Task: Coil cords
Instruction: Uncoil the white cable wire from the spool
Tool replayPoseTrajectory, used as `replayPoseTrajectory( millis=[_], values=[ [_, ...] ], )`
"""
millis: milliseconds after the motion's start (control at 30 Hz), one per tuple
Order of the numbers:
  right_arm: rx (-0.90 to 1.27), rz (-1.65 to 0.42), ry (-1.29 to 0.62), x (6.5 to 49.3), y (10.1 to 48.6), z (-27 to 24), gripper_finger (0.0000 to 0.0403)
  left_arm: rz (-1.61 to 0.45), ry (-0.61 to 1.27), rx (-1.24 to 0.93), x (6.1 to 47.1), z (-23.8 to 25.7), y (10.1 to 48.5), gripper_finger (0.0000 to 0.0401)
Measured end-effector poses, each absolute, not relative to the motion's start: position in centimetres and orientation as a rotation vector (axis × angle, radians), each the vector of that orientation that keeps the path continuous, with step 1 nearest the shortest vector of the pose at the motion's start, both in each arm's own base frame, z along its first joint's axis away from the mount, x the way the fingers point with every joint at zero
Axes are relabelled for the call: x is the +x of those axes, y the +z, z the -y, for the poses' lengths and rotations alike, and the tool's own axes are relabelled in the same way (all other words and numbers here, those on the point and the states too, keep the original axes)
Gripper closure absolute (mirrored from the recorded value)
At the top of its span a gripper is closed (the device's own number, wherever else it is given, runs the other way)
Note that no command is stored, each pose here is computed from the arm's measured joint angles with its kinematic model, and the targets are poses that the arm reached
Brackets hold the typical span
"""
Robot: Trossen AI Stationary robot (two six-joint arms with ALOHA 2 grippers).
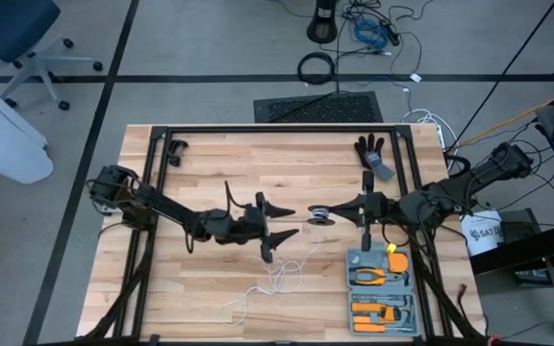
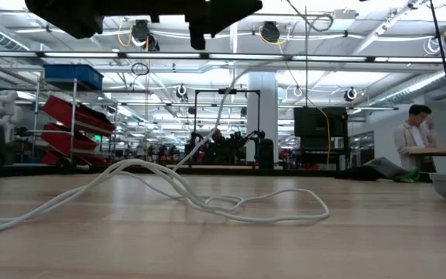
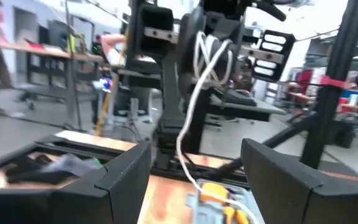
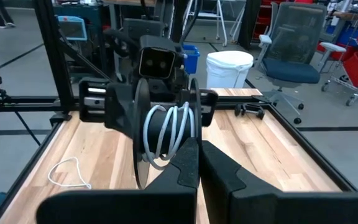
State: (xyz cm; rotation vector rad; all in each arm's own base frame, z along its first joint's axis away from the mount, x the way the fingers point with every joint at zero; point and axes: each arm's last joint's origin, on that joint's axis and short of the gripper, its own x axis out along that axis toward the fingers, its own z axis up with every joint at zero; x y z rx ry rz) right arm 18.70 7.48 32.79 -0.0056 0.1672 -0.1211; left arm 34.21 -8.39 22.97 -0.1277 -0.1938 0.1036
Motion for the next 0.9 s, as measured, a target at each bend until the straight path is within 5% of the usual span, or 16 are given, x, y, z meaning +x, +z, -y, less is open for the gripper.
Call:
replayPoseTrajectory(
  millis=[900],
  values=[
    [0.001,-0.168,-0.119,18.7,32.8,-7.5,0.0403,0.223,0.019,-0.064,39.0,7.9,22.5,0.0149]
  ],
)
